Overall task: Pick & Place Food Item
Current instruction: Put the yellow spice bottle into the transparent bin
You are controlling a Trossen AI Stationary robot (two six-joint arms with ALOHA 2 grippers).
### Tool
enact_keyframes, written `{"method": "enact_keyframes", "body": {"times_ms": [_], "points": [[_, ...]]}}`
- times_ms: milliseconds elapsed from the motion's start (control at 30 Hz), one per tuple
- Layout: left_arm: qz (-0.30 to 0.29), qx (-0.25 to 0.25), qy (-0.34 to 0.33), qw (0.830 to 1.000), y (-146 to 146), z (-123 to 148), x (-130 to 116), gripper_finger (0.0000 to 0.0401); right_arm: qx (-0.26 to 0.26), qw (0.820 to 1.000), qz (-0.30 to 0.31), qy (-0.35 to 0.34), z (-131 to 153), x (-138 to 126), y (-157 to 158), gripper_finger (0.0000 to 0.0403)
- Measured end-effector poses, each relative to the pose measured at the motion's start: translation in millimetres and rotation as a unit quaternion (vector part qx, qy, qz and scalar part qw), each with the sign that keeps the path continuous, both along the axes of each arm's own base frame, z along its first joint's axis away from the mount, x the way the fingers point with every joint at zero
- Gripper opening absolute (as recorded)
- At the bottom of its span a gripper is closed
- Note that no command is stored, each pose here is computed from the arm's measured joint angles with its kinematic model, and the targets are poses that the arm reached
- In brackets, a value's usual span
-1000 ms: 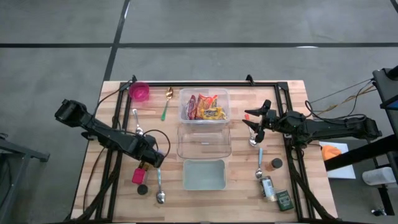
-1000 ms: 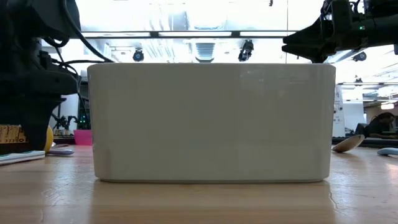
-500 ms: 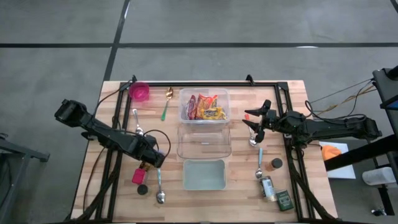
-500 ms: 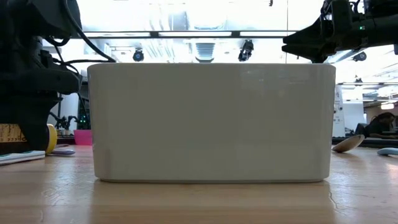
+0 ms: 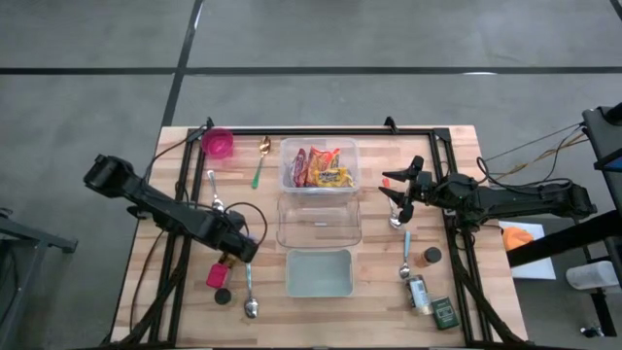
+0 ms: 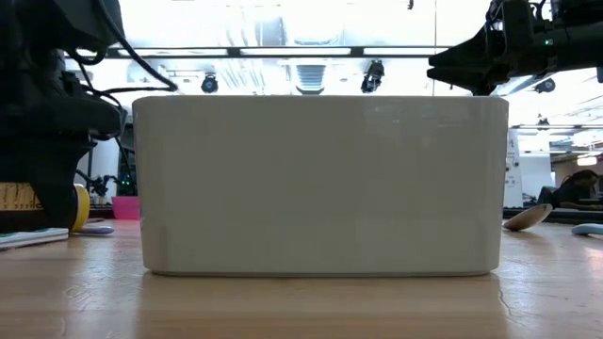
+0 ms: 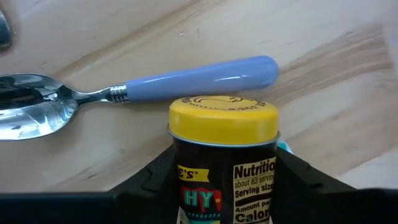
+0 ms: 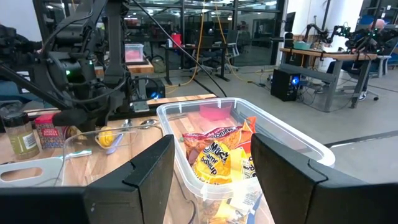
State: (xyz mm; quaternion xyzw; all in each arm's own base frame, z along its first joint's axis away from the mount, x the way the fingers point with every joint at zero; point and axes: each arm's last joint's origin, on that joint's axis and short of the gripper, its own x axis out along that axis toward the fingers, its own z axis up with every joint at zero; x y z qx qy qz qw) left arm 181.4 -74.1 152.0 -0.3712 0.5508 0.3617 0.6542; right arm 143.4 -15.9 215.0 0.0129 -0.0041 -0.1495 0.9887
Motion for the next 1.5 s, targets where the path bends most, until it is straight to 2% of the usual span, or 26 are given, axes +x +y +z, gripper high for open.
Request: {"method": "enact_keyframes", "body": {"times_ms": [133, 233, 367, 500, 633, 800, 933, 1100, 1333, 1500], "points": [[0.0, -0.002, -0.018, 1.0, 0, 11, 0, 0.0183, 0.0, 1.0, 0.0, 0.0, 0, 0, 0, 0.0211], [-0.001, 0.015, -0.03, 0.999, 1, 23, 0, 0.0179, 0.0, 1.0, 0.0, 0.0, 0, 0, 0, 0.0211], [-0.02, 0.054, -0.06, 0.997, 2, 41, 5, 0.0169, 0.0, 1.0, 0.0, 0.0, 0, 0, 0, 0.0211], [-0.055, 0.109, -0.104, 0.987, 2, 62, 15, 0.0177, 0.0, 1.0, 0.0, 0.0, 0, 0, 0, 0.0211], [-0.095, 0.168, -0.144, 0.97, 1, 86, 25, 0.0188, 0.0, 1.0, 0.0, 0.0, 0, 0, 0, 0.0211], [-0.139, 0.24, -0.18, 0.944, 0, 111, 35, 0.0173, 0.0, 1.0, 0.0, 0.0, 0, 0, 0, 0.0211], [-0.182, 0.292, -0.227, 0.911, -3, 127, 47, 0.0172, 0.0, 1.0, 0.0, 0.0, 0, 0, 0, 0.0211], [-0.253, 0.342, -0.26, 0.867, -4, 137, 60, 0.0197, 0.0, 1.0, 0.0, 0.0, 0, 0, 0, 0.0211], [-0.276, 0.364, -0.281, 0.844, 11, 144, 76, 0.0183, 0.0, 1.0, 0.0, 0.0, 0, 0, 0, 0.0211], [-0.308, 0.348, -0.28, 0.84, 23, 134, 95, 0.0171, 0.0, 1.0, 0.0, 0.0, 0, 0, 0, 0.0211]]}}
